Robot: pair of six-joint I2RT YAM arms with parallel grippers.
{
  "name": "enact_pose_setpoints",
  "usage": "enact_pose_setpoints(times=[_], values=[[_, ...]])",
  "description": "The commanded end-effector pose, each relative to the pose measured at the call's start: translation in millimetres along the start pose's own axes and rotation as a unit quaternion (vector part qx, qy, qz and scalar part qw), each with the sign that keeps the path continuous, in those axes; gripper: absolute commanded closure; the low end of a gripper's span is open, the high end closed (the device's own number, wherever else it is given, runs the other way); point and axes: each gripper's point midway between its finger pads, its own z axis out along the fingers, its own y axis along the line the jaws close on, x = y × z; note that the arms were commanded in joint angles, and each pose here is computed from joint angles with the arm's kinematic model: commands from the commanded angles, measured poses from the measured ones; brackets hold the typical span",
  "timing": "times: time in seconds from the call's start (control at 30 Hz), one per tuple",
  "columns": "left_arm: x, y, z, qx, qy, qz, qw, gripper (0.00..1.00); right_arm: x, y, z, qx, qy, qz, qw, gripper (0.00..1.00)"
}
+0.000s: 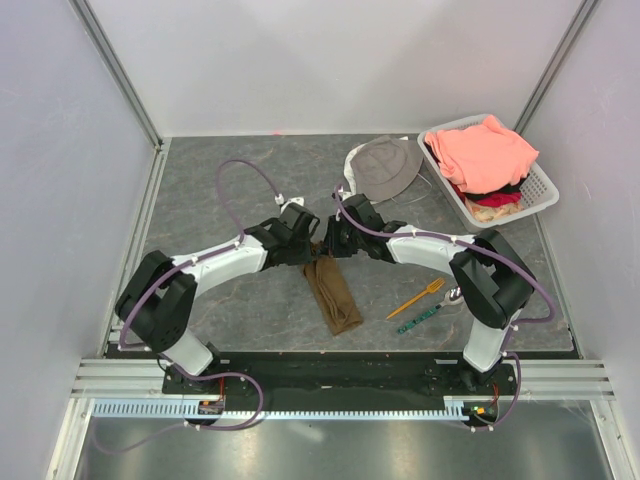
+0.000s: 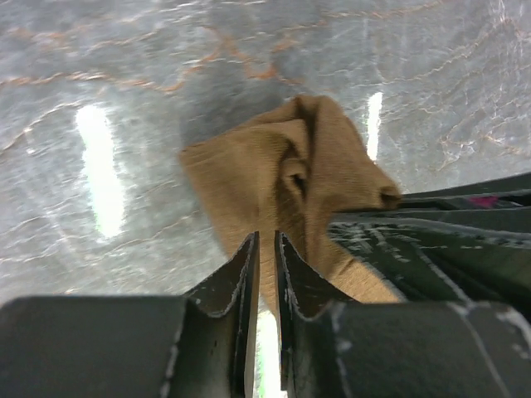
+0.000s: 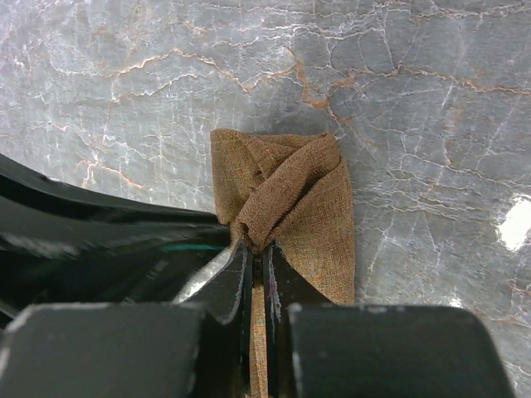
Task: Fold the napkin into a case and place the utensils inside
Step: Stuff the top corner of the smaller-rectangle-folded napkin into the folded napkin.
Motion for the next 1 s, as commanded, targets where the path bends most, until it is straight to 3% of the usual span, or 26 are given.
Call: enact_pose_setpoints(times=[0.0,0.27,0.53,0.67,0.87,0.97], values=[[-15.7,2.8,4.0,-0.051,-0.038,0.045,0.997,0.8,-18.8,13.5,-2.4,-0.029,-0.02,-0.001,0.999,1.0],[-17.0,4.7,7.7,-0.081,-0.048,0.062,0.994,0.63,-17.3,15.9,-0.1,-0.04,-0.017,0.002,0.999,1.0],[-10.8,3.3,18.6,-0.09,-0.031,0.073,0.993,0.6,-17.1,14.8,1.5,-0.044,-0.016,0.006,0.999,1.0],[-10.3,4.8,23.3,-0.098,-0.029,0.077,0.992,0.63,-17.3,15.9,1.5,-0.047,-0.015,0.009,0.999,1.0],[-24.4,7.4,10.4,-0.111,-0.056,0.06,0.99,0.88,-15.7,12.2,-0.9,-0.041,-0.013,0.007,0.999,1.0],[-26.3,4.2,3.2,-0.098,-0.06,0.05,0.992,0.91,-17.4,10.7,-7.1,-0.033,-0.016,0.001,0.999,1.0]])
